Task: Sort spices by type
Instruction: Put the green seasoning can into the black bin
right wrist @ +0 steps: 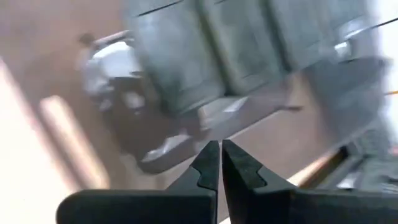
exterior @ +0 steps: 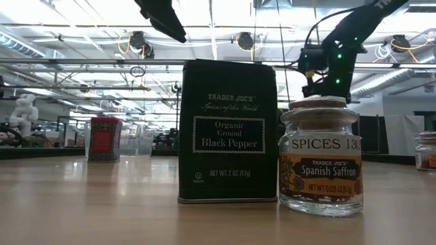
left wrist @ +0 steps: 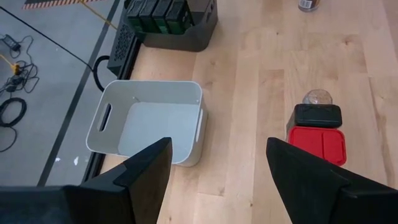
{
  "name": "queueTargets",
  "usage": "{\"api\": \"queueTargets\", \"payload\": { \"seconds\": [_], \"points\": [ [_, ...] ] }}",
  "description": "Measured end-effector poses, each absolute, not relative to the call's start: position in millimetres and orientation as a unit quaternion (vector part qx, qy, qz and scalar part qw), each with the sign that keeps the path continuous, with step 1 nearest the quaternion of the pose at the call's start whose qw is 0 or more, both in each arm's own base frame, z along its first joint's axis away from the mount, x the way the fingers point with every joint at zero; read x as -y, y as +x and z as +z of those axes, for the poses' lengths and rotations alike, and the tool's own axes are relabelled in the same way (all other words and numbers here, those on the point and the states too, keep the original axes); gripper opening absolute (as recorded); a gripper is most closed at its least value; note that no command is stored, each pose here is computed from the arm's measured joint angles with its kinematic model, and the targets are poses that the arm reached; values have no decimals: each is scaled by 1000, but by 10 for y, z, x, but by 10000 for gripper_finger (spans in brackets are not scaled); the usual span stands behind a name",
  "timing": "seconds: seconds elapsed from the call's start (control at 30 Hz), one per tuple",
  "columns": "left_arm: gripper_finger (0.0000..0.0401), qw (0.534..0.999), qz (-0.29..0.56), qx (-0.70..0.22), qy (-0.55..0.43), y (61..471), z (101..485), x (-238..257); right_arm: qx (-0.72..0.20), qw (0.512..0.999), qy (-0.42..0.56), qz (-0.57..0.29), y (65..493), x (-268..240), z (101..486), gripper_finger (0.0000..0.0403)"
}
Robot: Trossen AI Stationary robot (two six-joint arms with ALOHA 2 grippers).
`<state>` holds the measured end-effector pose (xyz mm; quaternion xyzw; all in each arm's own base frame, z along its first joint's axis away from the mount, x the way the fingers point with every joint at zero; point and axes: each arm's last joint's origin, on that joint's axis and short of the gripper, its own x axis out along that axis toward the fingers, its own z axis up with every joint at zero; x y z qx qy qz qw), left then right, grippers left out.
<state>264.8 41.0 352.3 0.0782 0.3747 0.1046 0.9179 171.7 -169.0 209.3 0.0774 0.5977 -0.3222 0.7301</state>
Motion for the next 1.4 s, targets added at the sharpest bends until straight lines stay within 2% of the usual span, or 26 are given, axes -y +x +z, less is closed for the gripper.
{"api": "queueTargets", "payload": {
  "seconds": [0.3, 1.03, 1.27, 1.4],
  "points": [
    [268, 918, 105, -374, 78, 2650, 3523, -410, -619, 722, 113, -287, 1651, 1619, 2085, 0],
    [268, 917, 106, -377, 74, 2644, 3517, -409, -648, 677, 118, -329, 1479, 1701, 2078, 0],
    [268, 917, 106, -377, 75, 2643, 3518, -409, -644, 682, 100, -332, 1500, 1695, 2097, 0],
    [268, 917, 105, -377, 74, 2645, 3517, -408, -632, 690, 78, -343, 1502, 1669, 2233, 0]
  ]
}}
